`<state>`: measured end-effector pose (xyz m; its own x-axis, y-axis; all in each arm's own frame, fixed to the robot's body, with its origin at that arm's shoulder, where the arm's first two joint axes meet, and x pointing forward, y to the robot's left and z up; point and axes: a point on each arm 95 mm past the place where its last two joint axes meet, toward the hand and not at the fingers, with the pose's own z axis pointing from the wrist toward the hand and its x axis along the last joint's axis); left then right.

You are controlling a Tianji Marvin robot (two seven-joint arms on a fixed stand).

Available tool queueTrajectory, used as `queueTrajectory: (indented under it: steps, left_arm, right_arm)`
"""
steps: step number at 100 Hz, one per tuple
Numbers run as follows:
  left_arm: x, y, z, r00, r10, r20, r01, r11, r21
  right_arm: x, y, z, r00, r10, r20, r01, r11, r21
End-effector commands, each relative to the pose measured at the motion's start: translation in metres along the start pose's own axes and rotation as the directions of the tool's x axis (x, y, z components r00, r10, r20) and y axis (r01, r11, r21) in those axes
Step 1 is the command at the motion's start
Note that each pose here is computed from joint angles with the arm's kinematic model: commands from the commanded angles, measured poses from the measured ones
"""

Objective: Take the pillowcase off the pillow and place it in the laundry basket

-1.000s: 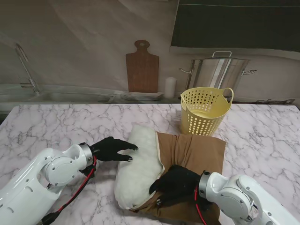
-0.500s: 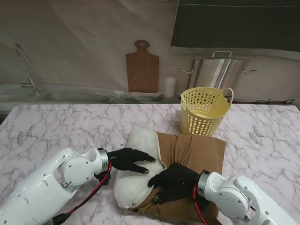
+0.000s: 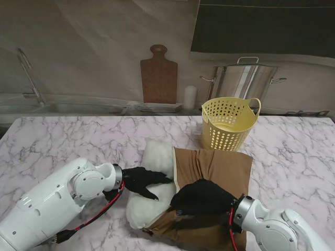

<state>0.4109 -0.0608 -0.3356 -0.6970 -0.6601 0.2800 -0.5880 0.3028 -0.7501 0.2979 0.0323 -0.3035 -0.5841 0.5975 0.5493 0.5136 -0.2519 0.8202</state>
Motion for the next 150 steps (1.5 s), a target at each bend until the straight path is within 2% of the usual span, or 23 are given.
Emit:
queueTrajectory:
  steps: [1,9,18,31,38,46,54,60,69,87,96,120,135,150]
  left_arm:
    - [-0.014,0.036,0.002,0.998,-0.043,0.042,0.047,0.994,-0.098]
    - [-0.015,0.036,0.002,0.998,-0.038,0.046,0.043,0.994,-0.097]
    - [-0.015,0.036,0.001,0.998,-0.033,0.054,0.038,0.995,-0.097]
    - [-0.016,0.035,0.001,0.998,-0.029,0.062,0.035,0.994,-0.101]
    - [-0.016,0.034,0.001,0.998,-0.027,0.06,0.034,0.994,-0.103]
    - [-0.016,0.033,0.001,0.998,-0.027,0.059,0.034,0.994,-0.106]
    - [-0.015,0.032,0.002,0.998,-0.028,0.06,0.034,0.993,-0.109]
    - [-0.015,0.031,0.002,0.998,-0.027,0.059,0.033,0.993,-0.111]
    - [-0.015,0.031,0.002,0.998,-0.027,0.059,0.034,0.993,-0.113]
    - [-0.017,0.03,0.001,0.997,-0.026,0.068,0.034,0.992,-0.121]
    - [-0.02,0.03,0.001,0.996,-0.026,0.08,0.036,0.991,-0.132]
    - [-0.024,0.033,0.0,0.995,-0.015,0.098,0.032,0.984,-0.175]
    - [-0.026,0.032,-0.001,0.994,-0.006,0.107,0.026,0.983,-0.184]
    - [-0.028,0.032,-0.003,0.993,-0.003,0.116,0.026,0.98,-0.199]
  right_arm:
    - [0.004,0.008,0.0,1.0,0.006,-0.001,-0.006,0.999,-0.032]
    - [0.006,0.014,0.001,1.0,0.018,0.008,-0.017,0.998,-0.058]
    - [0.007,0.016,0.002,1.0,-0.019,0.019,0.019,0.999,-0.042]
    - [0.006,0.008,0.009,0.999,-0.049,0.016,0.049,0.999,0.002]
    - [0.006,0.004,0.013,0.998,-0.065,0.022,0.066,0.998,-0.018]
    - [0.008,0.004,0.015,0.993,-0.112,0.033,0.114,0.992,-0.052]
    - [0.014,0.006,0.016,0.979,-0.198,0.055,0.201,0.979,-0.042]
    - [0.018,0.008,0.017,0.964,-0.259,0.06,0.259,0.966,-0.009]
    - [0.02,0.005,0.019,0.949,-0.309,0.059,0.303,0.948,0.097]
    - [0.012,-0.007,0.023,0.946,-0.313,0.084,0.286,0.929,0.237]
    - [0.009,-0.01,0.02,0.939,-0.328,0.104,0.291,0.918,0.268]
    - [-0.002,-0.01,0.0,0.896,-0.405,0.182,0.343,0.892,0.295]
    - [-0.009,-0.006,-0.018,0.845,-0.457,0.278,0.367,0.874,0.32]
    - [-0.017,-0.004,-0.034,0.806,-0.462,0.37,0.353,0.877,0.325]
